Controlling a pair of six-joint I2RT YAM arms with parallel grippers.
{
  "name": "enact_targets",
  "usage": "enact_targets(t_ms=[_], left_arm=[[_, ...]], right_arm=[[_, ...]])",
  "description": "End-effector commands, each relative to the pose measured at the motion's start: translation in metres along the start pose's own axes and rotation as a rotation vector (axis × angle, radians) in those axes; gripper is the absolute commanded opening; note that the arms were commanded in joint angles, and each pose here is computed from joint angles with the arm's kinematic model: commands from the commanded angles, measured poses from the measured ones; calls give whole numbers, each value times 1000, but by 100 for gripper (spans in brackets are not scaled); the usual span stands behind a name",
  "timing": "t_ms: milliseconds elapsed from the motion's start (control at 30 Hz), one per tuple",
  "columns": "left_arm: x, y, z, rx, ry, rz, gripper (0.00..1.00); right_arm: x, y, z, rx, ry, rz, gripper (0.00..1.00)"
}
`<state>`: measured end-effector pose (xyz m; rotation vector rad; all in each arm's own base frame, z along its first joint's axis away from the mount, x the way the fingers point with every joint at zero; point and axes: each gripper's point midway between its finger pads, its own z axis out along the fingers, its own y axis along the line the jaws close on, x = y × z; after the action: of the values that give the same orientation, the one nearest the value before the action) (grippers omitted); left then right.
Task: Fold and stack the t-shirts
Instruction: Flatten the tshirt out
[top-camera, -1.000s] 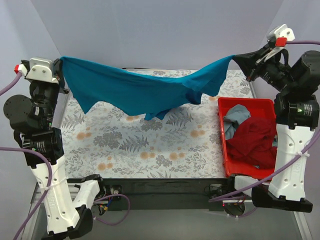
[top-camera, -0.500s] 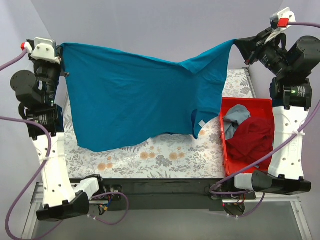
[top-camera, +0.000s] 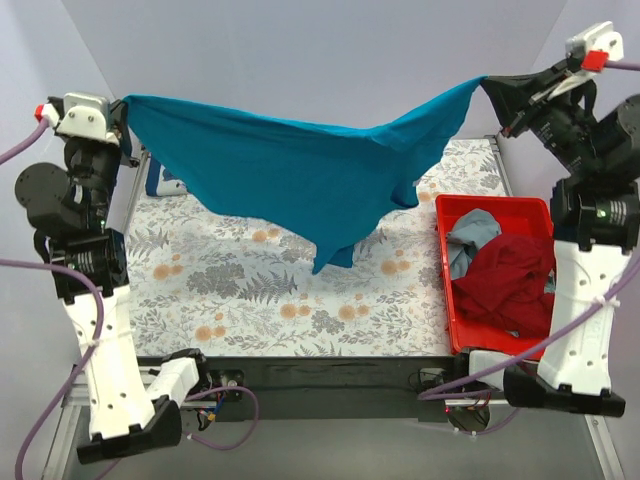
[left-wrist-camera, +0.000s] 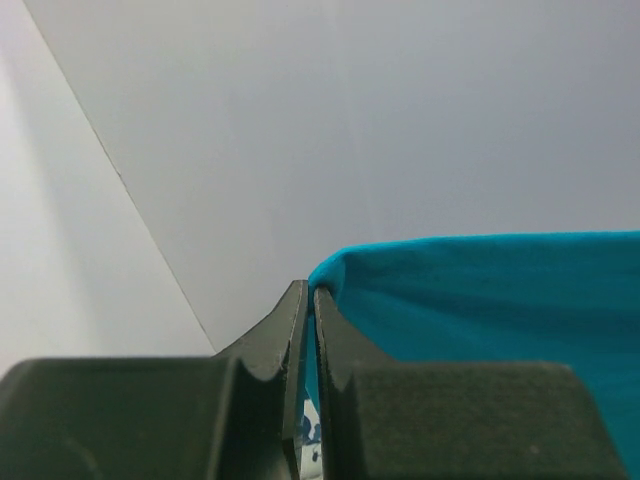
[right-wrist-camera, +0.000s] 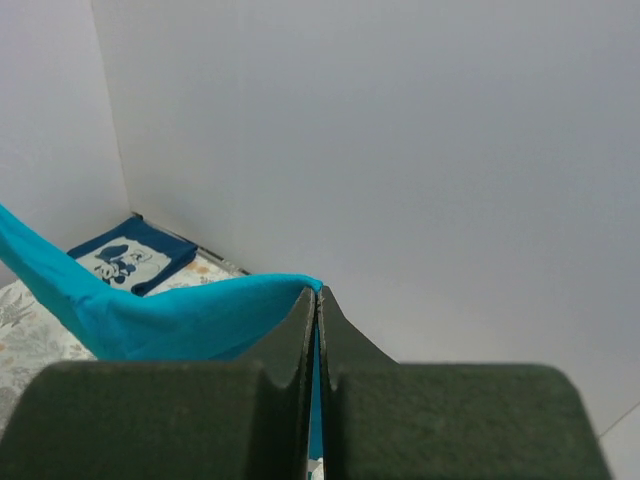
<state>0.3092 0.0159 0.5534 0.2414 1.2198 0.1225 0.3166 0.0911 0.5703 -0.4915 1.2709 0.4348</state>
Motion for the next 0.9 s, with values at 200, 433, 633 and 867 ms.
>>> enact_targets(t_ms=[200, 433, 633, 867], left_arm=[[-77, 5, -39, -59, -148, 14, 0], [-88, 7, -30, -46, -164, 15, 0], [-52, 0, -2, 23, -84, -21, 0], [10, -19, 36, 142, 0, -123, 0]], right_arm=[[-94, 29, -50, 76, -242, -190, 1], [-104, 20, -45, 106, -265, -212, 1], [-77, -3, -19, 106, -216, -177, 1], [-18, -40, 27, 109, -114, -9, 1]])
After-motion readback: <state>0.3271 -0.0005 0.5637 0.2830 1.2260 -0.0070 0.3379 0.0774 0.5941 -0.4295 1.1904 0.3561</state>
